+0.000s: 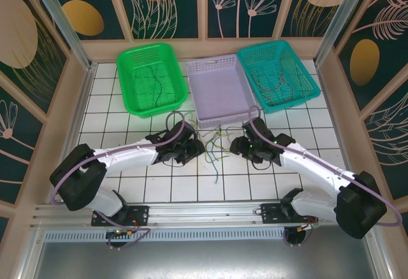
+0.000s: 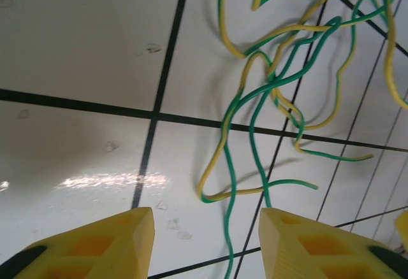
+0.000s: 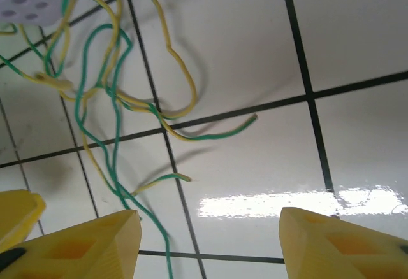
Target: Untangle the cables
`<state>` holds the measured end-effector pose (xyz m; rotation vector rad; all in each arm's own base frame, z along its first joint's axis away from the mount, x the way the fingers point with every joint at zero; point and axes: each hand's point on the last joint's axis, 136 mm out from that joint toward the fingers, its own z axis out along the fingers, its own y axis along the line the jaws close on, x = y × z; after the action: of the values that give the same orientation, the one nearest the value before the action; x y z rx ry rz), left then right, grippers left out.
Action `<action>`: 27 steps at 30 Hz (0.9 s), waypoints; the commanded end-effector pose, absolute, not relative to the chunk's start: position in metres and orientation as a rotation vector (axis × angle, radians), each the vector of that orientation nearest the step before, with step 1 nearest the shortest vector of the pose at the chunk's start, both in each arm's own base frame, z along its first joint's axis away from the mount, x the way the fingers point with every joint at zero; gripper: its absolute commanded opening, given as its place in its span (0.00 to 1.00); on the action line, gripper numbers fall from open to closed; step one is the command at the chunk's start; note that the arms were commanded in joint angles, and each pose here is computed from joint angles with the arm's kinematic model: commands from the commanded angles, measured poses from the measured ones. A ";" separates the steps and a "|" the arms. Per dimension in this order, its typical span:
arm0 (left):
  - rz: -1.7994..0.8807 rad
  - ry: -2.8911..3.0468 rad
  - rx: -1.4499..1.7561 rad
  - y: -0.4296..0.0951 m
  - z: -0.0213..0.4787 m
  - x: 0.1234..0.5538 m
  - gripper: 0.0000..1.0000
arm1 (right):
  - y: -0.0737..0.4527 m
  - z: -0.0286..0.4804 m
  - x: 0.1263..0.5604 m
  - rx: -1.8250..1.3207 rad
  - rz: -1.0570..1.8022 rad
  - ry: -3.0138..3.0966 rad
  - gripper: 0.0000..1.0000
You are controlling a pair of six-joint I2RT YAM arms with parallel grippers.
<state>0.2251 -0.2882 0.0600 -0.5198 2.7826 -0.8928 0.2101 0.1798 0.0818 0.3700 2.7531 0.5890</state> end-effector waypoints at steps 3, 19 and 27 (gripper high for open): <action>-0.992 2.767 -0.478 -0.311 0.061 0.234 0.50 | 0.183 0.062 0.213 0.604 0.683 2.743 0.59; -0.787 2.860 -0.382 -0.321 0.022 0.243 0.30 | 0.200 0.020 0.242 0.905 0.842 2.734 0.31; -0.666 2.832 -0.404 -0.305 0.014 0.247 0.00 | 0.188 0.015 0.243 0.876 0.726 2.754 0.00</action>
<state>0.2436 -0.3178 0.0153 -0.3988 2.8516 -0.7677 0.2443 0.1988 0.0188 0.8908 2.7382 0.8221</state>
